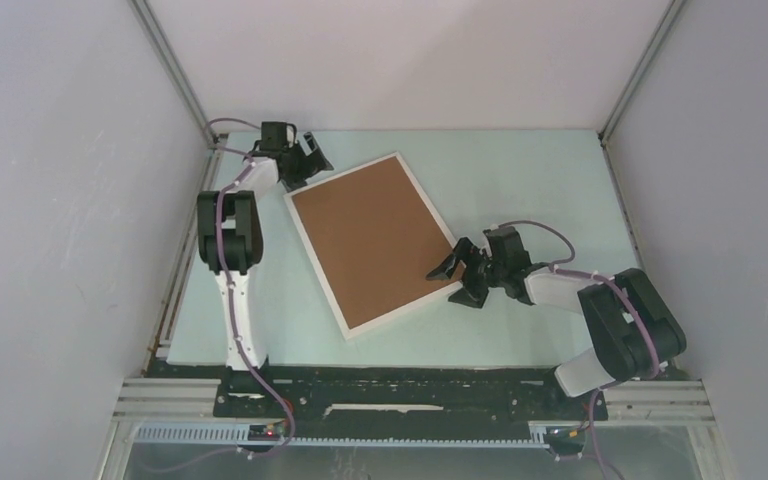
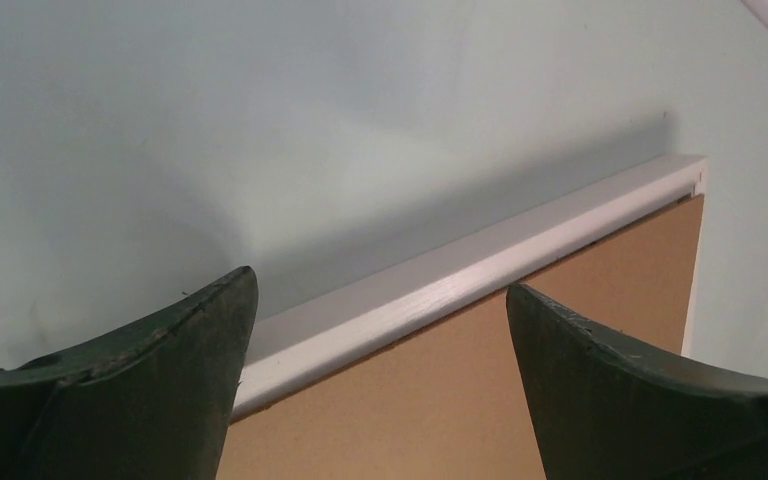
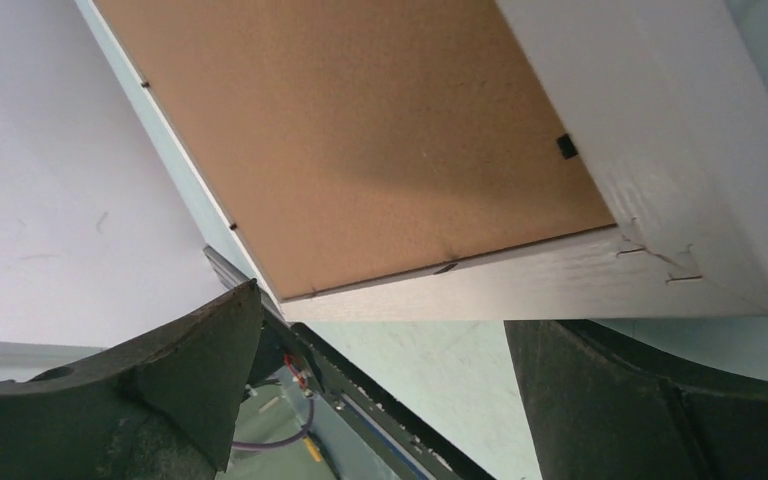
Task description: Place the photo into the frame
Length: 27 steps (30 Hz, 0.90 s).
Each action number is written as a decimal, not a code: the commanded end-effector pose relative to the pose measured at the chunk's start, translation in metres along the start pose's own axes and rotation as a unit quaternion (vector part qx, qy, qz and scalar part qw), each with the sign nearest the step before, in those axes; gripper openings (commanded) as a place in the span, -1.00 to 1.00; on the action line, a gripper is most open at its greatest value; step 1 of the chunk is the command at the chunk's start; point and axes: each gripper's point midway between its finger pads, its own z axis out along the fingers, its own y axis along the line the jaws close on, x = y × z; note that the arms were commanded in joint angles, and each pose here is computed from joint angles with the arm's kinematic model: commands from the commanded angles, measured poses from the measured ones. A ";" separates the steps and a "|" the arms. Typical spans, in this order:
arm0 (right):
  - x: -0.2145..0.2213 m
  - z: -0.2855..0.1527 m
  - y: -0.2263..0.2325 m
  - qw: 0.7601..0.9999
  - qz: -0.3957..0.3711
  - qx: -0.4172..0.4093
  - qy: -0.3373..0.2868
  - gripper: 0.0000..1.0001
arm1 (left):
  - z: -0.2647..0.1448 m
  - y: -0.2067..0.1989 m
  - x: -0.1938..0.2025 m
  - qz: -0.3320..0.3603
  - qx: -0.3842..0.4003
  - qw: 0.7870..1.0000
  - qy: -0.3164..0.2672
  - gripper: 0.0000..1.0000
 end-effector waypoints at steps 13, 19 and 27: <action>-0.130 0.029 -0.005 0.995 -0.052 0.082 -0.037 0.95 | -0.132 -0.048 0.214 -0.101 0.088 0.986 0.102 0.96; -0.176 0.022 -0.018 0.990 -0.050 0.124 -0.053 0.94 | -0.182 -0.083 0.235 -0.047 0.162 0.982 0.084 0.98; -0.152 0.012 0.006 0.990 -0.092 0.104 -0.028 0.94 | -0.233 0.007 0.069 0.013 -0.046 0.988 -0.146 1.00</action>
